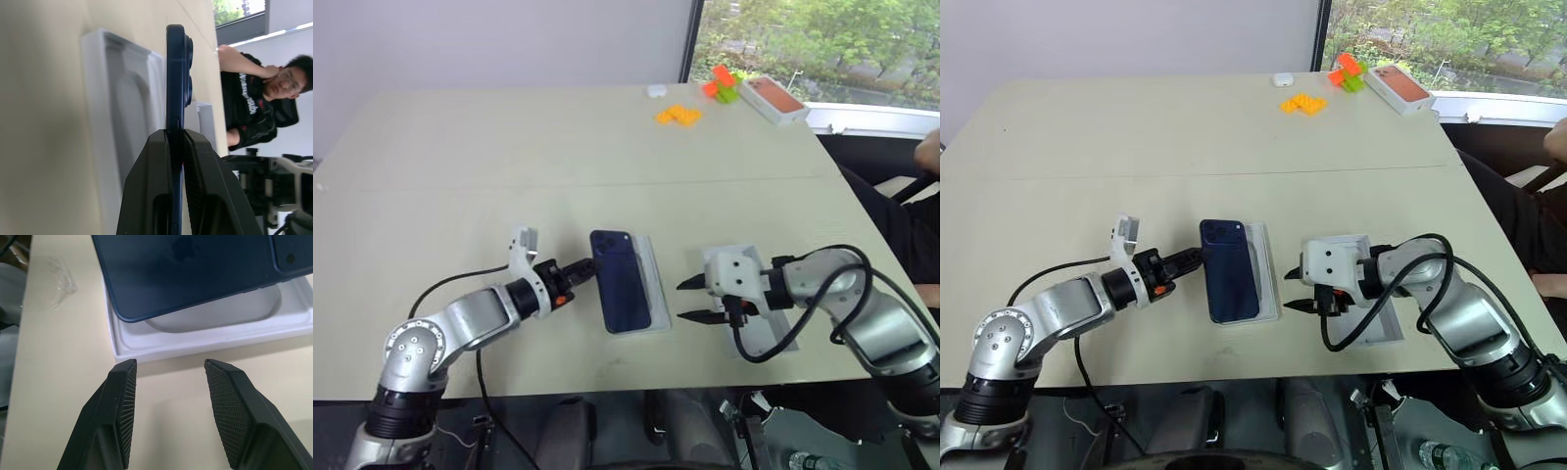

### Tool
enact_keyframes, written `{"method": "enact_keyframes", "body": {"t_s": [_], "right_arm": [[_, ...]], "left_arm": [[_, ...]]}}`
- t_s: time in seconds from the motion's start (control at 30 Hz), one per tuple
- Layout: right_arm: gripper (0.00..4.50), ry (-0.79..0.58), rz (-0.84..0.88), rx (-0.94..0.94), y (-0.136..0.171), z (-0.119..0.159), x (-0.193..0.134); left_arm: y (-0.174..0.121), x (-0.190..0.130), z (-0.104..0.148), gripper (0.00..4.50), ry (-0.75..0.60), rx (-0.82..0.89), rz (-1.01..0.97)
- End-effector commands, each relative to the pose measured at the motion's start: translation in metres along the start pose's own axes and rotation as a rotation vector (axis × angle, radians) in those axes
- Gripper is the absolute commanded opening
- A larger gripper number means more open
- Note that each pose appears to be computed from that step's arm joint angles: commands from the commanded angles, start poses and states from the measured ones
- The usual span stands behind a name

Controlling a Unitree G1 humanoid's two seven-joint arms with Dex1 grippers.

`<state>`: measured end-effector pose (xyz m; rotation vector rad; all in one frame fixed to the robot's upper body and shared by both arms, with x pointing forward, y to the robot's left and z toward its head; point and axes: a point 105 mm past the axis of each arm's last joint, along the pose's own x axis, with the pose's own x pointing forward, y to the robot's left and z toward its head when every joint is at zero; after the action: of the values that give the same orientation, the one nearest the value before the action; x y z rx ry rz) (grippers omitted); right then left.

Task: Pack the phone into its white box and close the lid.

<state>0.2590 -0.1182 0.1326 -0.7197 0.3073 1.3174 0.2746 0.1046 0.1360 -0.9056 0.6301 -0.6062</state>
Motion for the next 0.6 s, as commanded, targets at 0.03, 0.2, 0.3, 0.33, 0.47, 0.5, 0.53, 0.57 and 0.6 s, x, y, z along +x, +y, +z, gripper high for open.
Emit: {"method": "enact_keyframes", "body": {"t_s": [0.03, 0.2, 0.3, 0.33, 0.47, 0.5, 0.53, 0.57, 0.6], "right_arm": [[2.30, -0.010, -0.040, -0.036, -0.0062, 0.0062, -0.0066], [2.30, -0.015, -0.044, -0.038, -0.0063, 0.0072, -0.0053], [2.30, -0.016, -0.048, -0.041, -0.0067, 0.0075, -0.0051], [2.30, -0.016, -0.049, -0.043, -0.0071, 0.0078, -0.0051], [2.30, -0.019, -0.053, -0.048, -0.0085, 0.0087, -0.0052], [2.30, -0.020, -0.053, -0.049, -0.0087, 0.0090, -0.0050], [2.30, -0.020, -0.053, -0.051, -0.0087, 0.0092, -0.0048], [2.30, -0.021, -0.053, -0.052, -0.0087, 0.0094, -0.0046], [2.30, -0.022, -0.053, -0.053, -0.0087, 0.0095, -0.0044]], "left_arm": [[-0.0138, 0.0027, 0.0002, 0.00, 0.011, 0.028, -0.031], [-0.0153, 0.0072, -0.0025, 0.00, 0.020, 0.022, -0.022], [-0.0157, 0.0092, -0.0034, 0.00, 0.022, 0.012, -0.023], [-0.0146, 0.0098, -0.0041, 0.00, 0.027, 0.013, -0.014], [-0.0126, 0.0111, -0.0046, 0.00, 0.031, 0.006, -0.003], [-0.0119, 0.0114, -0.0043, 0.00, 0.031, 0.005, -0.001], [-0.0112, 0.0116, -0.0040, 0.00, 0.031, 0.003, 0.003], [-0.0107, 0.0119, -0.0034, 0.00, 0.029, -0.001, 0.003], [-0.0108, 0.0122, -0.0028, 0.00, 0.026, -0.006, 0.001]]}}
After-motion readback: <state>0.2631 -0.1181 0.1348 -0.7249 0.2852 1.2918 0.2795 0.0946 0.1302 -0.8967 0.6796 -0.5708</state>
